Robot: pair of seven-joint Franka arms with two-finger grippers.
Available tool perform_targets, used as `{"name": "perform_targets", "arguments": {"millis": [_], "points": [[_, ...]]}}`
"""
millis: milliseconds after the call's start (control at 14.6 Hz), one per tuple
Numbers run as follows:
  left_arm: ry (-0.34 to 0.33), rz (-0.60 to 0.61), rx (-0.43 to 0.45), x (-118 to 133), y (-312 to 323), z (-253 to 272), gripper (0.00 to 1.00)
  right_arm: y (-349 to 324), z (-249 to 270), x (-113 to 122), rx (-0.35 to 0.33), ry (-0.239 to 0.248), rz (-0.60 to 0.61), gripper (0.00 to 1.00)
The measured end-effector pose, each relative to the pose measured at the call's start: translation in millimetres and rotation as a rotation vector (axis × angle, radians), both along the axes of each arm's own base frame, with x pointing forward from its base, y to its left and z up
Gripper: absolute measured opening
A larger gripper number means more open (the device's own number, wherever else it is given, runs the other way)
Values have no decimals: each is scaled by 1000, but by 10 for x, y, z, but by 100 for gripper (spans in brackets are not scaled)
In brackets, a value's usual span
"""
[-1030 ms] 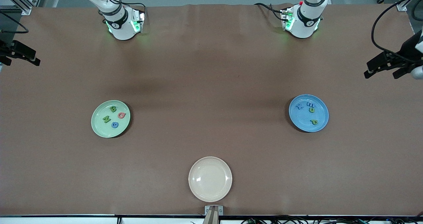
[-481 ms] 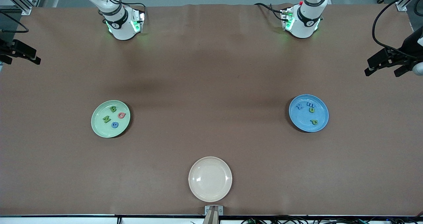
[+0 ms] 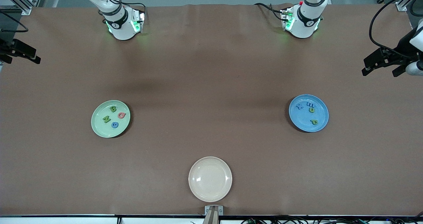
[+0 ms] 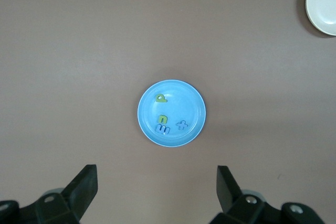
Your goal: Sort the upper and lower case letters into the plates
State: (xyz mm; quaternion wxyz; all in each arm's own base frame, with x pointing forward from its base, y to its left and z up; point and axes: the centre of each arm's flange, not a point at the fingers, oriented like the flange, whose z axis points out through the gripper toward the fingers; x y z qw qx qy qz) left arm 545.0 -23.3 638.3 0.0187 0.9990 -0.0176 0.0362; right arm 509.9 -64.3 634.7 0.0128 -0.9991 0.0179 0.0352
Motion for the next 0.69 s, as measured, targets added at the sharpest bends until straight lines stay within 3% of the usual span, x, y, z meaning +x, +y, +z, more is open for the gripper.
{"name": "perform_targets", "arguments": {"millis": [687], "points": [[0, 3, -1, 150, 17, -56, 100, 1, 51, 0, 0, -10, 0, 100]]}}
